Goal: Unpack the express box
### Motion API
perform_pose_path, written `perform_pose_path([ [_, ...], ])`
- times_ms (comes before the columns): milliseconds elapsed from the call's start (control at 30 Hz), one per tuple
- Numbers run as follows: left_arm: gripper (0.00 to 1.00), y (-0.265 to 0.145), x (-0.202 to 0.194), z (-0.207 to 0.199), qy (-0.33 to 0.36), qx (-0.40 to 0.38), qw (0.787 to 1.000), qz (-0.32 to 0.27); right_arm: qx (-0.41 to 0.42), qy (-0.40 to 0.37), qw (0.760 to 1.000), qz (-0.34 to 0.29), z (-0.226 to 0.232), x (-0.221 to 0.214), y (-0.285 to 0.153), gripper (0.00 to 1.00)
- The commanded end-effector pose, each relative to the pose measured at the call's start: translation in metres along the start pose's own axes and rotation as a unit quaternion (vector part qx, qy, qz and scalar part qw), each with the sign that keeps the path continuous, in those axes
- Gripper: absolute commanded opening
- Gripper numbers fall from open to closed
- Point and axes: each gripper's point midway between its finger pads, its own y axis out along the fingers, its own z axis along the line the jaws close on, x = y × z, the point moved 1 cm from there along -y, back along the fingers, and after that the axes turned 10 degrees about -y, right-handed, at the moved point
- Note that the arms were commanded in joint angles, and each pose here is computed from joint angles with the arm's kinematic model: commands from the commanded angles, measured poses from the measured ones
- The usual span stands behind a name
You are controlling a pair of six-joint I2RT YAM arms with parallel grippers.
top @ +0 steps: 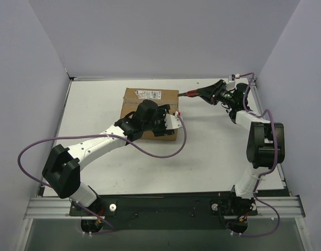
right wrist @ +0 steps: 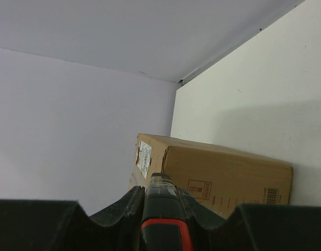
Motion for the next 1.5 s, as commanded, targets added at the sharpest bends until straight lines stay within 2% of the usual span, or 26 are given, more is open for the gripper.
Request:
perform_pose_path([
  [0, 0.79, 0.000, 0.007, 0.004, -0.010, -0.001, 1.000, -0.012, 0.028, -0.042, 0.999, -0.004, 0.012, 0.003, 0.001, 0.00],
  [167, 0.79, -0.001, 0.006, 0.001, -0.011, -0.005, 1.000, -0.010, 0.024, -0.041, 0.998, -0.033, 0.011, 0.023, -0.007, 0.00],
  [333, 0.78, -0.002, 0.005, 0.001, -0.011, -0.006, 1.000, -0.009, 0.016, -0.043, 0.998, -0.036, 0.004, 0.030, -0.012, 0.00],
  [833, 0.78, -0.001, 0.004, -0.001, -0.014, -0.008, 1.000, -0.008, 0.023, -0.041, 0.999, -0.009, 0.007, 0.010, 0.000, 0.00],
  [1467, 0.78, 0.007, 0.002, 0.000, -0.023, -0.003, 1.000, -0.006, 0.042, -0.003, 0.999, 0.010, 0.022, -0.024, -0.010, 0.00],
])
